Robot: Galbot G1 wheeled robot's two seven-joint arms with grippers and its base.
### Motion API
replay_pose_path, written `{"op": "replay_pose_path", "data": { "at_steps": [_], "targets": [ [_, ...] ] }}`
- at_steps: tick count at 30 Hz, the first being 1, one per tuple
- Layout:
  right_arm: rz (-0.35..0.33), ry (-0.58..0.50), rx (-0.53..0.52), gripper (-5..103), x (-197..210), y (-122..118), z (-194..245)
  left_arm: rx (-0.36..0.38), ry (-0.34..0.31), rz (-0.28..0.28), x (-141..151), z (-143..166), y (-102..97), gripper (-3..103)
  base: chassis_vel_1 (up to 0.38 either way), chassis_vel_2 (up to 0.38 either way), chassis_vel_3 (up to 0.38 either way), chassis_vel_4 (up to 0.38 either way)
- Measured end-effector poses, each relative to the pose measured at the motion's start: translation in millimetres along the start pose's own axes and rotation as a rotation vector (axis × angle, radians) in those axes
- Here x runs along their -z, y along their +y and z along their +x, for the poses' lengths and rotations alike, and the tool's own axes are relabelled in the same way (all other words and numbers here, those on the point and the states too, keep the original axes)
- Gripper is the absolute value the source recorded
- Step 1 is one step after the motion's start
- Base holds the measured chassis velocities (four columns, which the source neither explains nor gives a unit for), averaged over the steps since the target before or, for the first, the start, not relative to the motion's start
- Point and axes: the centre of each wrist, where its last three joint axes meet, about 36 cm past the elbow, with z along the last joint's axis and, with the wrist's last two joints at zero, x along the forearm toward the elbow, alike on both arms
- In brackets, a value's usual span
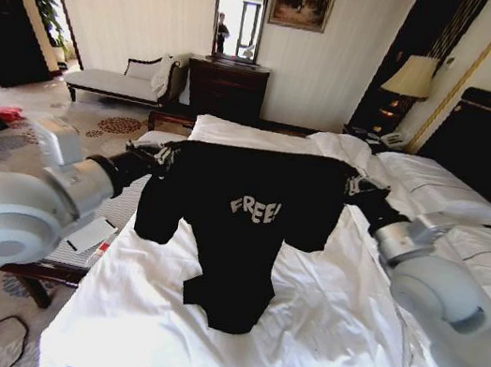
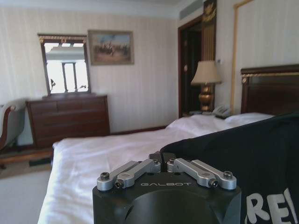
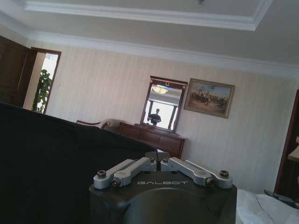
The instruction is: Fold the clothes on the bed.
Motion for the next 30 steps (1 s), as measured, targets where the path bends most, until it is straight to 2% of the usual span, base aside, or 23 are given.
{"op": "replay_pose_path", "data": {
  "at_steps": [3, 4, 5, 6, 8, 9, 12, 14, 17, 18, 20, 22, 23, 27, 30],
  "targets": [
    [-0.004, 0.036, -0.016, 0, -27, -1, -13, 0.044, 0.057, 0.014, -35, -34, 8.6, 1, 0.000, 0.000, 0.000, 0.000],
    [-0.004, 0.036, -0.016, 0, -27, -1, -13, 0.044, 0.057, 0.014, -35, -34, 8.6, 1, 0.000, 0.000, 0.000, 0.000],
    [0.000, 0.061, -0.025, 0, -46, -2, -21, 0.065, 0.086, 0.019, -55, -54, 11.6, 1, 0.000, 0.000, 0.000, 0.000],
    [0.002, 0.067, -0.027, 0, -51, -3, -24, 0.068, 0.092, 0.021, -59, -59, 11.9, 1, 0.000, 0.000, 0.000, 0.000],
    [0.010, 0.105, -0.035, 0, -79, -5, -40, 0.077, 0.122, 0.020, -82, -90, 10.4, 1, 0.000, 0.000, 0.000, 0.000],
    [0.010, 0.105, -0.035, 0, -79, -5, -40, 0.077, 0.122, 0.020, -82, -90, 10.4, 1, 0.000, 0.000, 0.000, 0.000],
    [0.001, 0.113, -0.035, 0, -97, -2, -75, 0.090, 0.132, 0.020, -100, -132, 9.0, 1, 0.000, 0.000, 0.000, 0.000],
    [0.002, 0.111, -0.035, 0, -100, -2, -84, 0.095, 0.134, 0.020, -103, -143, 10.2, 1, 0.000, 0.000, 0.000, 0.000],
    [0.011, 0.140, -0.029, 0, -128, 2, -119, 0.115, 0.140, 0.007, -111, -194, 16.7, 1, 0.000, 0.000, 0.000, 0.000],
    [0.011, 0.140, -0.029, 0, -128, 2, -119, 0.115, 0.140, 0.007, -111, -194, 16.7, 1, 0.000, 0.000, 0.000, 0.000],
    [0.013, 0.159, -0.028, 0, -142, 5, -132, 0.113, 0.136, 0.001, -110, -213, 16.7, 1, 0.000, 0.000, 0.000, 0.000],
    [0.022, 0.184, -0.024, 0, -163, 10, -149, 0.104, 0.131, -0.011, -111, -247, 10.8, 1, 0.000, 0.000, 0.000, 0.000],
    [0.022, 0.184, -0.024, 0, -163, 10, -149, 0.104, 0.131, -0.011, -111, -247, 10.8, 1, 0.000, 0.000, 0.000, 0.000],
    [0.024, 0.218, -0.032, 0, -185, 15, -172, 0.112, 0.145, -0.035, -119, -294, 9.9, 1, 0.000, 0.000, 0.000, 0.000],
    [0.033, 0.225, -0.046, 0, -193, 14, -184, 0.115, 0.160, -0.046, -125, -312, 11.2, 1, 0.000, 0.000, 0.000, 0.000]
  ]
}}
